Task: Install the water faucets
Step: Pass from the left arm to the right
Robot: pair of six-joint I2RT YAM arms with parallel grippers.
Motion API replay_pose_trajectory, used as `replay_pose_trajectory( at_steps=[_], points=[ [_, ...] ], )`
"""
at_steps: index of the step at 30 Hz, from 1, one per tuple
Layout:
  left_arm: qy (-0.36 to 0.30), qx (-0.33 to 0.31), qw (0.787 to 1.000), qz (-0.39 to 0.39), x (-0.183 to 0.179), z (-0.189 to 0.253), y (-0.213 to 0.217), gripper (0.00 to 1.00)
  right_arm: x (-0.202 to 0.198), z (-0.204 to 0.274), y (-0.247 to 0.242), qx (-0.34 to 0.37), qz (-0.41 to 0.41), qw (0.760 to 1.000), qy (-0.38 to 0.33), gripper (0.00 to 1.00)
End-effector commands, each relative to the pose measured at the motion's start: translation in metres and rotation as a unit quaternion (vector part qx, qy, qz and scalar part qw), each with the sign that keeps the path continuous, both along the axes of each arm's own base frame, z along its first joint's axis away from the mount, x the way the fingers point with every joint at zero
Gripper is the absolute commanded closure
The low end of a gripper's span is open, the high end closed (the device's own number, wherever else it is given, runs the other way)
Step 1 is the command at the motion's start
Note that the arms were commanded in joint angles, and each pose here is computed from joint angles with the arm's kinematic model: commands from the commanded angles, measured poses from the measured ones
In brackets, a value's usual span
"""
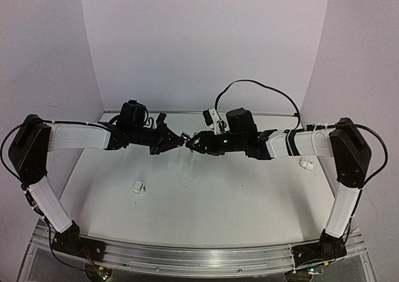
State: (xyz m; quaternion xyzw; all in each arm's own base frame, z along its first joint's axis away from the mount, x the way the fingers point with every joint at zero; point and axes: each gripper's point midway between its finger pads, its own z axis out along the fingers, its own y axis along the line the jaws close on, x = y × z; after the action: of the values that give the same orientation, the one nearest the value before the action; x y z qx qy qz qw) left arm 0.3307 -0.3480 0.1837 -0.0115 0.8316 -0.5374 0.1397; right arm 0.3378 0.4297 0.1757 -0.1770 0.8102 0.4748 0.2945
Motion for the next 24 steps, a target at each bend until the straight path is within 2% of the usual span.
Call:
replay_pose_trajectory(
  at_steps=[1,4,9,13,17,19,22,23,24],
  points=[
    [-0.037,-0.039,0.999,0.002,0.003,0.035,-0.008,1.0,0.004,0.004,0.008,0.025,-0.005,1.0,-0.018,0.55],
    [-0.041,-0.043,0.998,0.001,0.001,0.041,-0.007,1.0,0.007,0.005,0.007,0.023,-0.015,0.999,-0.027,0.58],
    [-0.049,-0.049,0.998,0.001,-0.002,0.049,-0.005,1.0,0.009,0.002,0.008,0.015,-0.023,0.999,-0.036,0.54],
    [-0.052,-0.052,0.997,0.001,-0.003,0.052,-0.005,1.0,0.012,0.009,0.017,0.02,-0.022,0.998,-0.047,0.61],
    [-0.058,-0.05,0.997,0.013,-0.002,0.055,-0.002,1.0,0.019,0.004,0.009,-0.011,-0.06,0.996,-0.068,0.54],
    [-0.06,-0.051,0.997,0.013,-0.002,0.056,-0.001,1.0,0.018,0.006,0.006,-0.017,-0.068,0.994,-0.08,0.59],
    [-0.058,-0.053,0.997,0.008,-0.003,0.057,-0.003,1.0,0.02,0.014,0.008,-0.007,-0.07,0.994,-0.084,0.72],
    [-0.058,-0.053,0.997,0.005,-0.003,0.056,-0.003,1.0,0.022,0.015,0.009,-0.005,-0.072,0.994,-0.083,0.77],
    [-0.059,-0.053,0.997,0.003,-0.004,0.057,-0.004,1.0,0.022,0.016,0.011,-0.002,-0.071,0.994,-0.083,0.87]
  ],
)
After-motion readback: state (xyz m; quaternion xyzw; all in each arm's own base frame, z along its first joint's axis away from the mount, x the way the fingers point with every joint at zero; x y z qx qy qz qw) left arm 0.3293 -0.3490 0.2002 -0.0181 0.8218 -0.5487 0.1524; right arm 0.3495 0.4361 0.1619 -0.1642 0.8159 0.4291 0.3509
